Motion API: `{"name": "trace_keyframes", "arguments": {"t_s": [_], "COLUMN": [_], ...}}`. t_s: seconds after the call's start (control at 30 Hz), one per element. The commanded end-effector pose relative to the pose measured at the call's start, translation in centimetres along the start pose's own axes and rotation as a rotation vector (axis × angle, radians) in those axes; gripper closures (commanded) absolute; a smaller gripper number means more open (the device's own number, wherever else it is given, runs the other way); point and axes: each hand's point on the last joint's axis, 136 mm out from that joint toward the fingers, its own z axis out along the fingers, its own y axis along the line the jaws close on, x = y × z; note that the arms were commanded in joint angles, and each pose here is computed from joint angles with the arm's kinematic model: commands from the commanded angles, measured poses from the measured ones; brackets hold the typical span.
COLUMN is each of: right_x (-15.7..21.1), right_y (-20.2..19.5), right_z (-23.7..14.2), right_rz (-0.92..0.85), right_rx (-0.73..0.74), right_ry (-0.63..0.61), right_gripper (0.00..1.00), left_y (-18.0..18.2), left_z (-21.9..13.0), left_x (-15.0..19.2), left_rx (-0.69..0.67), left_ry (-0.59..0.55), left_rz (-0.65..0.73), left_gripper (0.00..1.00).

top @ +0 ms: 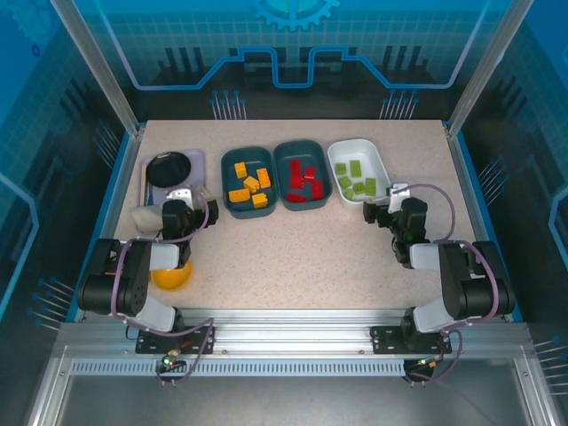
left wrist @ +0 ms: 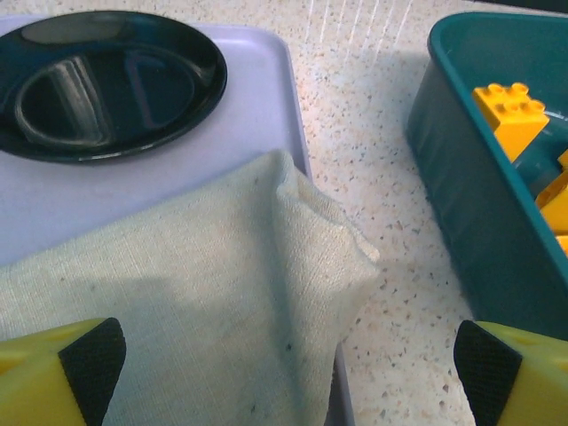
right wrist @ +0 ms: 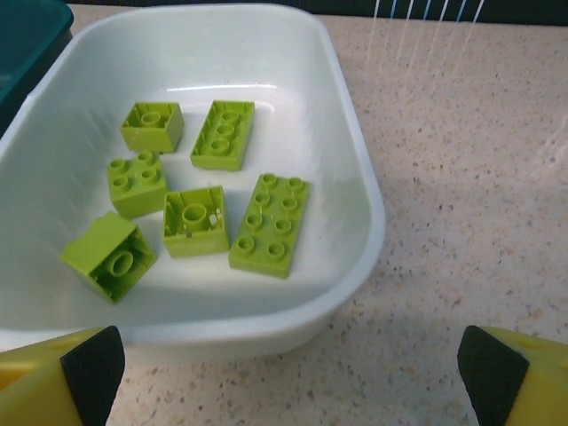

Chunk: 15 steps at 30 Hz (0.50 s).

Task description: Sort the legos into containers by color

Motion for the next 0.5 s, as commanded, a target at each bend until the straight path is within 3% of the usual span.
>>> {"name": "trace_keyframes", "arguments": {"t_s": [0.0, 0.47], "right_x": [-1.33, -1.32], "right_y": [0.30, 1.02], "right_z": [0.51, 0.68], "right_rz": [-0.037, -0.054], "right_rx": [0.025, -0.019], "right_ry": [-0.030, -0.020], "right_gripper": [0.00, 0.00], "left_y": [-0.77, -1.71], "left_z": [0.03, 0.28], "left_x": [-2.09, -1.95], "left_rx": [0.026, 0.053], "left_ry": [-0.072, -0.051], "left_rz": [0.016, 0.056], "left_gripper": [0.01, 0.01]}}
